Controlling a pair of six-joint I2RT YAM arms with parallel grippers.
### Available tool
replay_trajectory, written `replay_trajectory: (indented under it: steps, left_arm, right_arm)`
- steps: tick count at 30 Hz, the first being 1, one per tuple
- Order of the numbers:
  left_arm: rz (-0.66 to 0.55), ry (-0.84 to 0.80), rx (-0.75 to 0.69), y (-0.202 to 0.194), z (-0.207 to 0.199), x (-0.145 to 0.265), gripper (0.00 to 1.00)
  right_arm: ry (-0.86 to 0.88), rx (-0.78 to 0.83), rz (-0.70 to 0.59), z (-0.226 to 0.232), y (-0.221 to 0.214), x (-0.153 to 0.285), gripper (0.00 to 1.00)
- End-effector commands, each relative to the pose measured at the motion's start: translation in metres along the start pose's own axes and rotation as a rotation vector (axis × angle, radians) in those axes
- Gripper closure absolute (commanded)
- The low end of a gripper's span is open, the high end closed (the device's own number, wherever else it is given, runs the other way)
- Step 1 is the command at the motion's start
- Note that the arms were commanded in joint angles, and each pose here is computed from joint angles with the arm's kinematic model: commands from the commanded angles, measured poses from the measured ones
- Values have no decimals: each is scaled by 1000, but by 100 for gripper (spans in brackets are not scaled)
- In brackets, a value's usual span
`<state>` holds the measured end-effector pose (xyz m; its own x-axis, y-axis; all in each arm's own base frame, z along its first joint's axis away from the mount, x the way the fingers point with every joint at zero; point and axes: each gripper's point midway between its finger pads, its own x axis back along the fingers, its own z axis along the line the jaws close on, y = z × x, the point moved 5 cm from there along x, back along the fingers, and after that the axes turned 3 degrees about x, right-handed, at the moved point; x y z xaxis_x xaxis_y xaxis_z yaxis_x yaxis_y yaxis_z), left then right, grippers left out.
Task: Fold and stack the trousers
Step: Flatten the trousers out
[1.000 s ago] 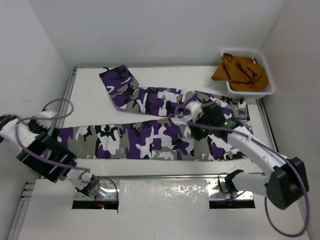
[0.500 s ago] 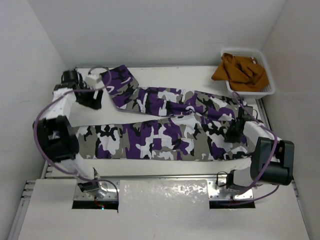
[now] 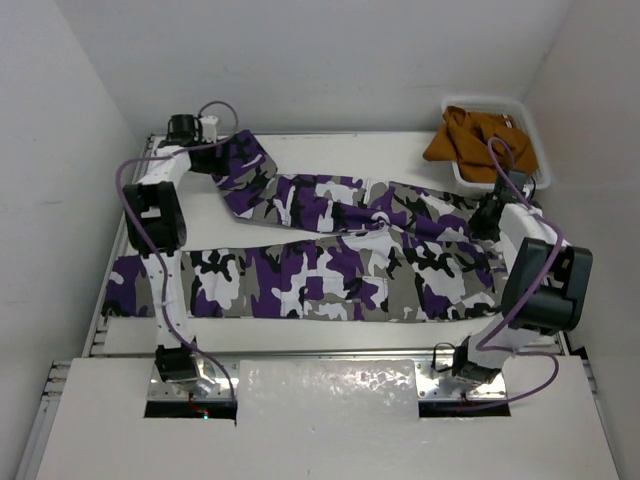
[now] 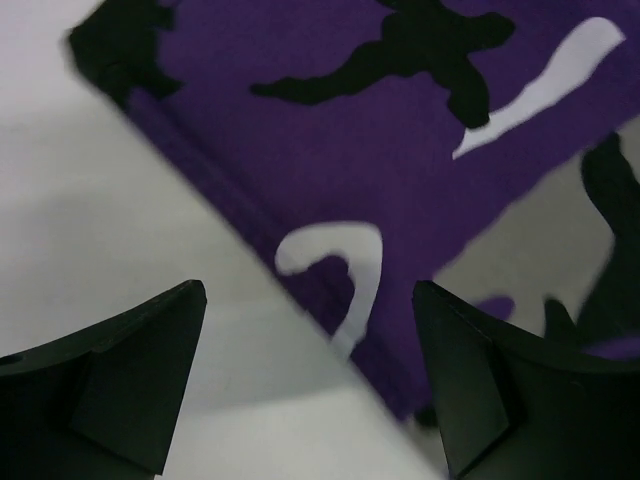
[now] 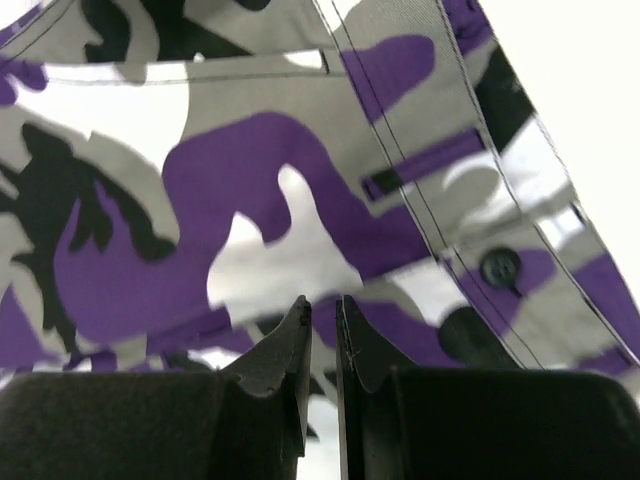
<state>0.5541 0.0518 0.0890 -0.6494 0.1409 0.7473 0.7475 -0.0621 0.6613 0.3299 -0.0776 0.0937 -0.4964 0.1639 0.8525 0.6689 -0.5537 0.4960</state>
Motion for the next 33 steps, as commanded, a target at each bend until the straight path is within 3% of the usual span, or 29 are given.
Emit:
replay_trajectory:
  steps: [1, 5, 8, 10, 12, 15, 20, 25, 26, 28, 31, 33]
  left_arm:
    - [-137, 97, -77, 43, 3, -10, 17]
    - [29, 310, -282, 11, 22, -26, 17]
    - [220, 429, -428, -52, 43, -27, 16]
    - [277, 480, -525, -73, 53, -19, 15]
    - [340, 502, -528, -96, 58, -2, 14]
    - [407, 437, -386, -123, 58, 25, 16]
    - [435, 322, -274, -144, 36, 68, 16]
    - [467, 292, -119, -128, 44, 102, 17]
    - [416, 298, -89, -105, 52, 108, 19]
    - [411, 287, 1, -97, 63, 119, 20]
    - [188, 263, 68, -34, 81, 132, 19]
    - [110, 280, 126, -16, 96, 133, 17]
  right_arm:
    - [6, -52, -27, 8, 14, -13, 88]
    - [-83, -92, 6, -3, 5, -33, 88]
    - [-133, -110, 69, -12, -7, -49, 89]
    - [-157, -114, 133, -19, -17, -59, 89]
    - [-187, -105, 154, -23, -17, -62, 89]
    - [-237, -108, 200, -32, -27, -63, 90]
    - [-256, -80, 235, -40, -46, -61, 91]
    - [-292, -73, 227, -52, -52, -42, 91]
    - [-275, -96, 186, -52, -44, -33, 91]
    - [-229, -132, 126, -54, -30, -28, 89]
    - [-147, -22, 4, -44, 15, -15, 81]
    - [-119, 1, -55, -35, 49, -7, 71]
